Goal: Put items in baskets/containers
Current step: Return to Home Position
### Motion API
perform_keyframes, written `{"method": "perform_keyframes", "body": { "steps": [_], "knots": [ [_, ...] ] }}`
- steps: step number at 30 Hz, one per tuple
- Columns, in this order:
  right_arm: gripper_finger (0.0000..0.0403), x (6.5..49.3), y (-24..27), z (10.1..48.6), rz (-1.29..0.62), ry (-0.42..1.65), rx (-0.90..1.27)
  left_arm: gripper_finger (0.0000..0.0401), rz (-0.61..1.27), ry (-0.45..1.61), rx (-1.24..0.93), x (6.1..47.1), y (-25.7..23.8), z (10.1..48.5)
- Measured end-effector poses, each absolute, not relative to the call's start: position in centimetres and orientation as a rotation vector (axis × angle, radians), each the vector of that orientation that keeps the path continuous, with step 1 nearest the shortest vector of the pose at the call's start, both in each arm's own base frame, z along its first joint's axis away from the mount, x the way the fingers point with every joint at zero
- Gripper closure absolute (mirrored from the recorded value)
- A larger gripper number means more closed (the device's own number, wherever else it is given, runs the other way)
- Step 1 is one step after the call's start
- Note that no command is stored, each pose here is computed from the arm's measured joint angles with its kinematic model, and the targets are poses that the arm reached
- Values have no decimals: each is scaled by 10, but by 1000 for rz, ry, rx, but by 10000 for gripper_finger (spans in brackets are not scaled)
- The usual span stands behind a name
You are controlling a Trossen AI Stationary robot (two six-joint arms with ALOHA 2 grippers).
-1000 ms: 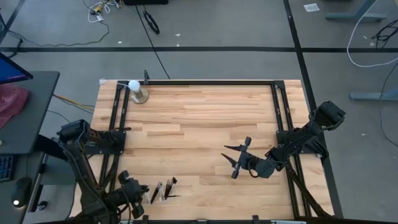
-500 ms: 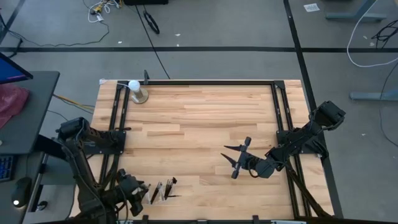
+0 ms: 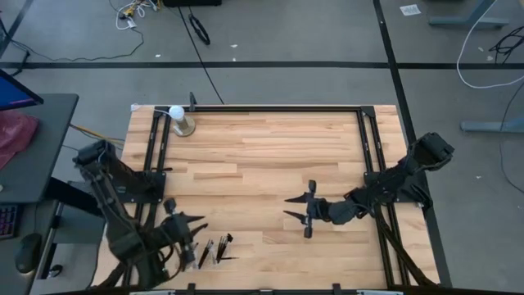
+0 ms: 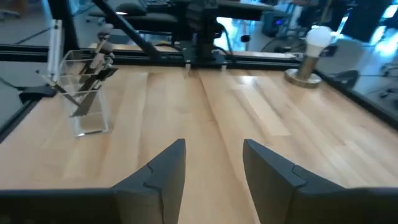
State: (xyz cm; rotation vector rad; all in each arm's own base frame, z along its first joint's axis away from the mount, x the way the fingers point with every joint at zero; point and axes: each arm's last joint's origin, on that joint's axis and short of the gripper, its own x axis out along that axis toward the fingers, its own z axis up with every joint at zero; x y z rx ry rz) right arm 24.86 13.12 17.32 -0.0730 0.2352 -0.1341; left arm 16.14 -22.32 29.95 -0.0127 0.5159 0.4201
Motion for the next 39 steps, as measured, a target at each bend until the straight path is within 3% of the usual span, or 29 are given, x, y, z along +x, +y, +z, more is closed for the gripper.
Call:
{"method": "perform_keyframes", "body": {
  "steps": [6,12,19,23,27,35,39],
  "knots": [
    [240,255,123,173,-53,254,-30,391,407,561,66,168,-191,318],
    [240,257,119,172,-54,256,-24,398,279,538,-25,179,-148,315],
    [240,259,116,172,-67,255,-14,399,-3,328,-48,217,-90,288],
    [243,260,112,181,29,226,86,400,-26,260,-50,229,-53,271],
    [274,257,91,208,116,175,134,400,-17,242,-75,232,-26,261],
    [393,199,43,270,64,130,110,400,-14,181,-49,212,-14,263],
    [387,160,32,284,51,132,151,400,-12,148,-46,198,-13,261]
  ]
}}
